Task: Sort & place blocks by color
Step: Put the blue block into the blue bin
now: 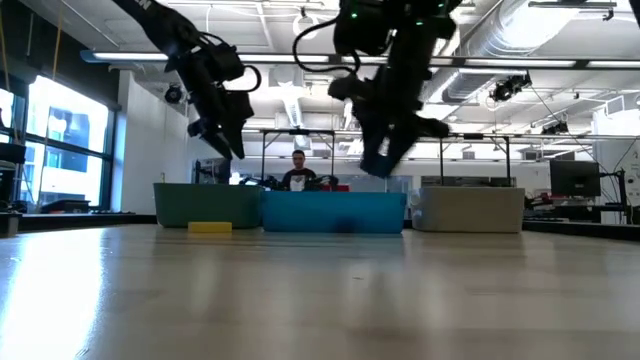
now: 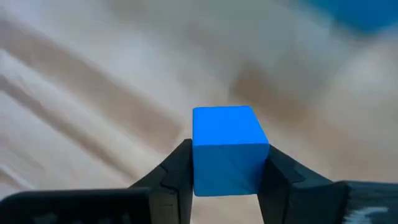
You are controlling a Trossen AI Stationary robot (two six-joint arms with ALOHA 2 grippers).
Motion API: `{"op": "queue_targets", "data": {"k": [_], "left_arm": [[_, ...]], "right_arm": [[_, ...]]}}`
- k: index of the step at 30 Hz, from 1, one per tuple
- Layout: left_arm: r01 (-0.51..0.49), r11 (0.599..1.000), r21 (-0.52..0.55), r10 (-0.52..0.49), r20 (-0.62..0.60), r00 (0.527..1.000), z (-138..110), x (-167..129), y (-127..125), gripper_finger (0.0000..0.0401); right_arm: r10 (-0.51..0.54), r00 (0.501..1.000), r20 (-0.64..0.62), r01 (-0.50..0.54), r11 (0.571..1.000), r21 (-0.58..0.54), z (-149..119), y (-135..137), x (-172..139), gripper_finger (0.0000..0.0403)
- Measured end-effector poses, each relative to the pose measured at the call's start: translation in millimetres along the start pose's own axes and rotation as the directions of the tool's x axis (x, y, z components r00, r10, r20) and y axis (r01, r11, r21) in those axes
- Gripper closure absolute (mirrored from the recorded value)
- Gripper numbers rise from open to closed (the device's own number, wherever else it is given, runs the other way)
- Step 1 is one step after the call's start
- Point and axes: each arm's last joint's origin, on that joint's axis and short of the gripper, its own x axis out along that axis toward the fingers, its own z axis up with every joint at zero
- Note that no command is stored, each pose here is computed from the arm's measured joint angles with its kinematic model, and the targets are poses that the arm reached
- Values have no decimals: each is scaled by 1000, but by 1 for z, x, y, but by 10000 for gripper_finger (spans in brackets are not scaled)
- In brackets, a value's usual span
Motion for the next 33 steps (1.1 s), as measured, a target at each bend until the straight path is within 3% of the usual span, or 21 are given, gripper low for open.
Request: {"op": "queue_targets", "data": {"k": [8, 14, 23, 33], "left_arm": [[67, 997, 45, -60, -148, 987, -12, -2, -27, 176], [83, 996, -26, -87, -195, 977, -15, -4, -45, 176], [82, 991, -106, -112, -313, 943, -27, -9, -69, 176], [73, 986, -149, -127, -388, 913, -39, -12, -95, 176]], "right_arm": [[90, 961, 261, -42, 982, -183, 106, -47, -42, 299], [205, 901, 381, -92, 951, -296, 147, -80, -51, 299], [249, 938, 241, -148, 917, -370, 155, -103, -4, 299], [169, 980, 103, -114, 908, -403, 151, -117, 35, 299]]}}
